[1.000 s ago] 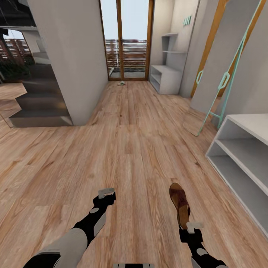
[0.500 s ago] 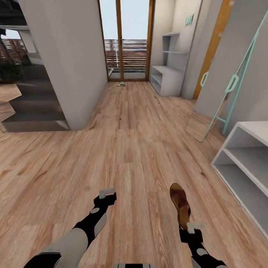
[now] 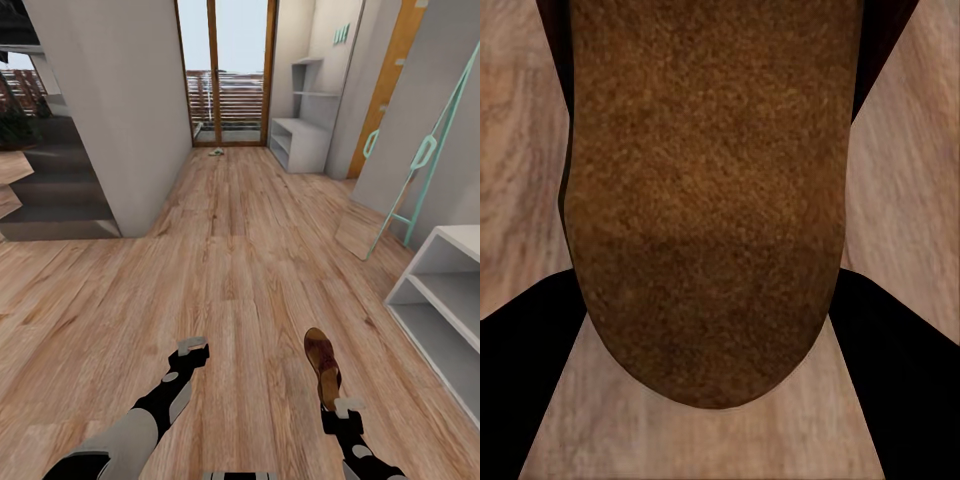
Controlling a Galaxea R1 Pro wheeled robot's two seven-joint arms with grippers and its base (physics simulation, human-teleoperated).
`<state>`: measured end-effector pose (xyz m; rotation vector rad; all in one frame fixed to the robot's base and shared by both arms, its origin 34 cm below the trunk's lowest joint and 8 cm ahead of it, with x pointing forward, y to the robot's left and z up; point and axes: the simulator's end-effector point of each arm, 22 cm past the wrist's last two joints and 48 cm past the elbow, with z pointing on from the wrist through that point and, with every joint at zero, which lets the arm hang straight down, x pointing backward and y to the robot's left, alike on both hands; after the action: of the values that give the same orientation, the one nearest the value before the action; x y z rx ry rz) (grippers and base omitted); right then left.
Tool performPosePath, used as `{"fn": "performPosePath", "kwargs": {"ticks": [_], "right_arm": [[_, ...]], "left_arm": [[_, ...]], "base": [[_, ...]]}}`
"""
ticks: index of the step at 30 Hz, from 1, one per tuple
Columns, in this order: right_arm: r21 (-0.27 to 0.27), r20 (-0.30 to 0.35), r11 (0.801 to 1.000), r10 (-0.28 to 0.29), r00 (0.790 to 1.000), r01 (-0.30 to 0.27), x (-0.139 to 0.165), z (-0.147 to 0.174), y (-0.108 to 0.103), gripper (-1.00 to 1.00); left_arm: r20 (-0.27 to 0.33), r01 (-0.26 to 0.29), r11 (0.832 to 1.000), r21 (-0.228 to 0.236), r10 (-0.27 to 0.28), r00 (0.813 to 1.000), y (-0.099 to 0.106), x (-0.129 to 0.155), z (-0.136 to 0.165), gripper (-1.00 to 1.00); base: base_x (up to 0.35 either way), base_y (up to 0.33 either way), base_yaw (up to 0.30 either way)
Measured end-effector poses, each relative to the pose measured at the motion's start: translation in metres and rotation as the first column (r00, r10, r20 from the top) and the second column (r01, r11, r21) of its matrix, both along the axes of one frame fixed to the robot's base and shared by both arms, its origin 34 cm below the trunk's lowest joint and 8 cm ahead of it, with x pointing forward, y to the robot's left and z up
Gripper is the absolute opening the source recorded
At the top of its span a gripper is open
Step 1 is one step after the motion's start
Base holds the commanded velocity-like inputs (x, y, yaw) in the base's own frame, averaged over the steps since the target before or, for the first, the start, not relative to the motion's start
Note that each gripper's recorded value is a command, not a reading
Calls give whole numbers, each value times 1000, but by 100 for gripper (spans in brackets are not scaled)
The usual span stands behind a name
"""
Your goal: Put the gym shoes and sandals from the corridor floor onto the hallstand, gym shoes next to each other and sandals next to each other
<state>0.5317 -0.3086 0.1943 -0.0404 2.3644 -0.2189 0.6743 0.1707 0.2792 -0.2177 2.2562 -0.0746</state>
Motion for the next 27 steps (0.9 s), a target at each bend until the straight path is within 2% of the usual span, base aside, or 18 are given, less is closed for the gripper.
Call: {"fn": "performPosePath", "kwargs": {"ticks": [12,15,18,27], "right_arm": [[10,0,1000,5,1000,-5,0,-1,8,-100],[20,0,1000,9,1000,-9,0,-1,16,-100],[41,0,999,16,1000,-16,0,-2,33,-100],[49,0,999,14,1000,-14,0,-2,37,-100]], "left_arm": [[-3,-5,1000,0,5,1000,1,-1,-1,100],[-4,-12,1000,-3,12,1000,2,-1,-1,100],[-5,-28,1000,-11,28,1000,5,-1,-1,100],[3,-32,999,-14,32,999,6,1,1,100]], "base": [[128,0,0],[30,0,0],[49,0,0],[54,0,0]]}}
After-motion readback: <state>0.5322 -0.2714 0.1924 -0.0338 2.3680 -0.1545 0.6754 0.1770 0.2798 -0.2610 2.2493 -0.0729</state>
